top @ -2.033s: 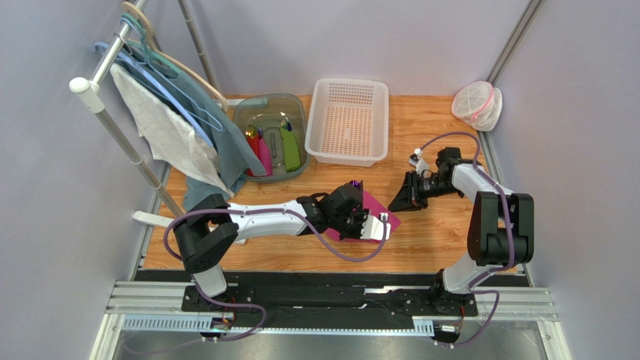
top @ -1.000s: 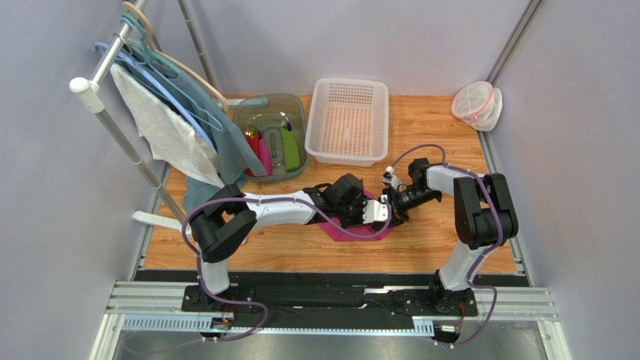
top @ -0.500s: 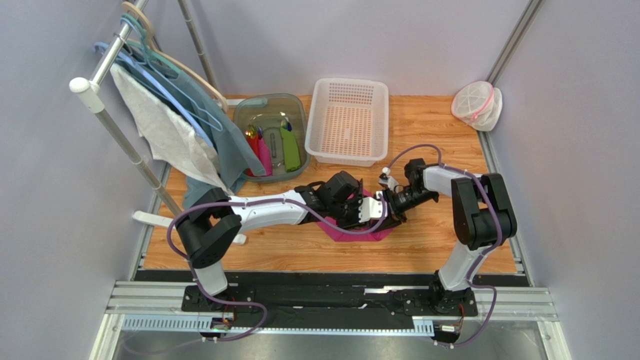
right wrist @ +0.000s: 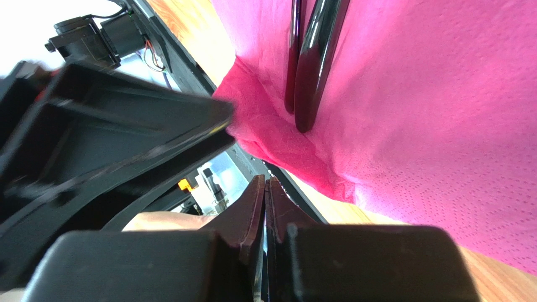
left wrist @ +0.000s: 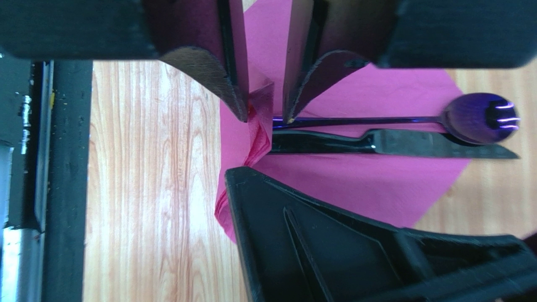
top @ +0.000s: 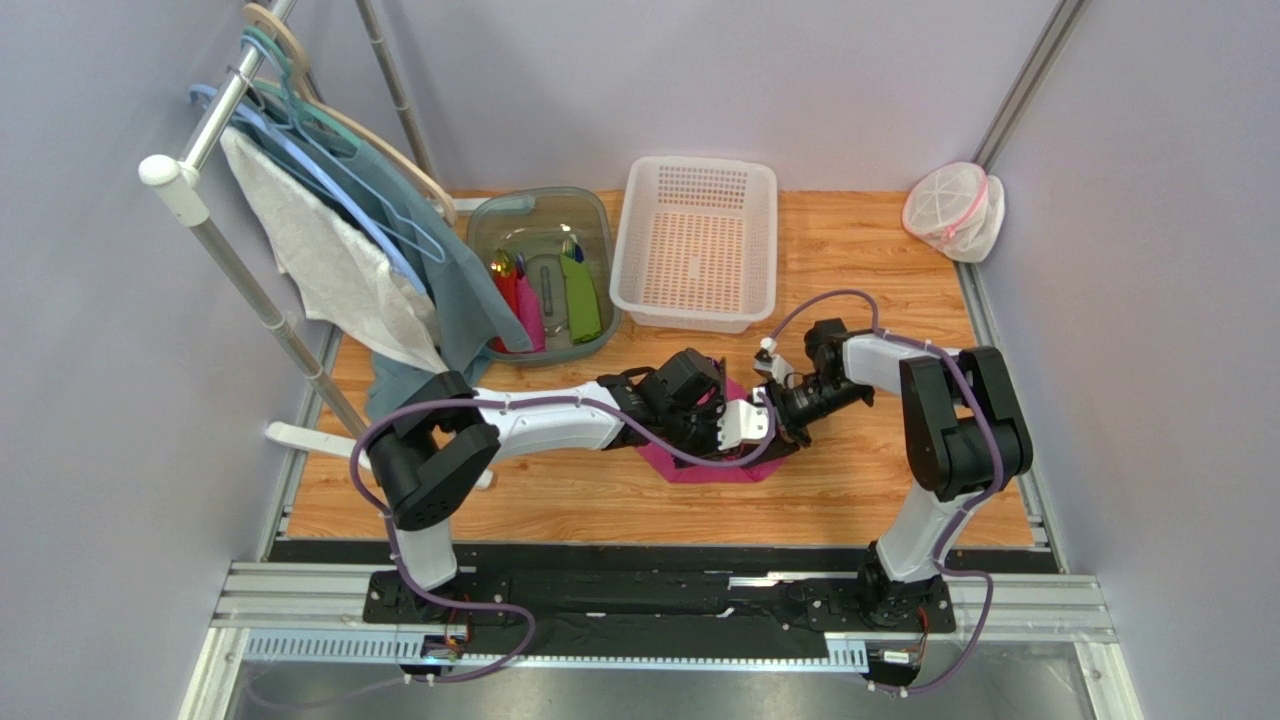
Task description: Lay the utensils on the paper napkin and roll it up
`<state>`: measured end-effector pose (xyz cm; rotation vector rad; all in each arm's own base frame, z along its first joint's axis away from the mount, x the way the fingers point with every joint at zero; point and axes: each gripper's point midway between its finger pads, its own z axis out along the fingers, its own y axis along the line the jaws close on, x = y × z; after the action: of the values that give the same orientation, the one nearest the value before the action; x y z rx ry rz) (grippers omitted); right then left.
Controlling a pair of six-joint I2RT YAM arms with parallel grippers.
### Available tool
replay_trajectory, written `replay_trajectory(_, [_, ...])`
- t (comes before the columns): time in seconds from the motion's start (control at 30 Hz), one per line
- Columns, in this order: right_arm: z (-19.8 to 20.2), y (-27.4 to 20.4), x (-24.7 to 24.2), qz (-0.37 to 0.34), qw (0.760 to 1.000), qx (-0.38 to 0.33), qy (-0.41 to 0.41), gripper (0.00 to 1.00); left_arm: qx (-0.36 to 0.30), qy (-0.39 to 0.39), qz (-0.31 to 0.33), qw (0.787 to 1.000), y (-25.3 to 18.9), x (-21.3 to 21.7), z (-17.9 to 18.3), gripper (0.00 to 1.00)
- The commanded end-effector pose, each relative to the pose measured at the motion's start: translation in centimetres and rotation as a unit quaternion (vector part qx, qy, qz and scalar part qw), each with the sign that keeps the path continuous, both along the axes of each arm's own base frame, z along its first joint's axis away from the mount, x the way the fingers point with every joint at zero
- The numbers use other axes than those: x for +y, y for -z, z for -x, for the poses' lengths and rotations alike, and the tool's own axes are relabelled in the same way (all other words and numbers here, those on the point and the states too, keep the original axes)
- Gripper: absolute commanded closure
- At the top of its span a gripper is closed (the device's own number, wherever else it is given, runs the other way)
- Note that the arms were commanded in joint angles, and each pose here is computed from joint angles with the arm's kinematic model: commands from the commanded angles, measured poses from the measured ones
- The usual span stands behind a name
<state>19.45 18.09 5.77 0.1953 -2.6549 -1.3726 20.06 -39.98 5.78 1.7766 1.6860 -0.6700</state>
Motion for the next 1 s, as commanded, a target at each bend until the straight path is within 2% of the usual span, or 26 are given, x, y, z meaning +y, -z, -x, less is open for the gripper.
replay_trajectory(0.0, [-0.1, -0.2, 0.6, -0.009, 1.000, -0.004, -0.007, 0.97, -0.003, -0.027, 0.009, 1.000, -0.2, -1.2, -1.6, 0.68])
replay_trajectory(0.43, [-0.6, 2.0, 0.7, 0.035, 0.999, -0.002, -0.016, 0.96, 0.014, -0.063, 0.016, 0.998, -0.4, -1.3, -2.8, 0.67])
replay_trajectory(0.67, [-0.2, 3.0, -0.1, 0.063, 0.998, 0.002, -0.017, 0.97, 0.026, -0.081, 0.017, 0.996, -0.9, -0.9, -3.2, 0.60])
replay_trajectory(0.8, [-0.2, 3.6, -0.2, 0.069, 0.997, 0.017, -0.018, 0.98, 0.065, -0.089, 0.050, 0.993, -3.4, 0.2, -2.2, 0.56])
replay_trajectory(0.97, [0.0, 4.2, -0.2, 0.074, 0.996, 0.035, -0.019, 1.00, 0.132, -0.108, 0.026, 0.985, -3.2, 1.4, 0.0, 0.53])
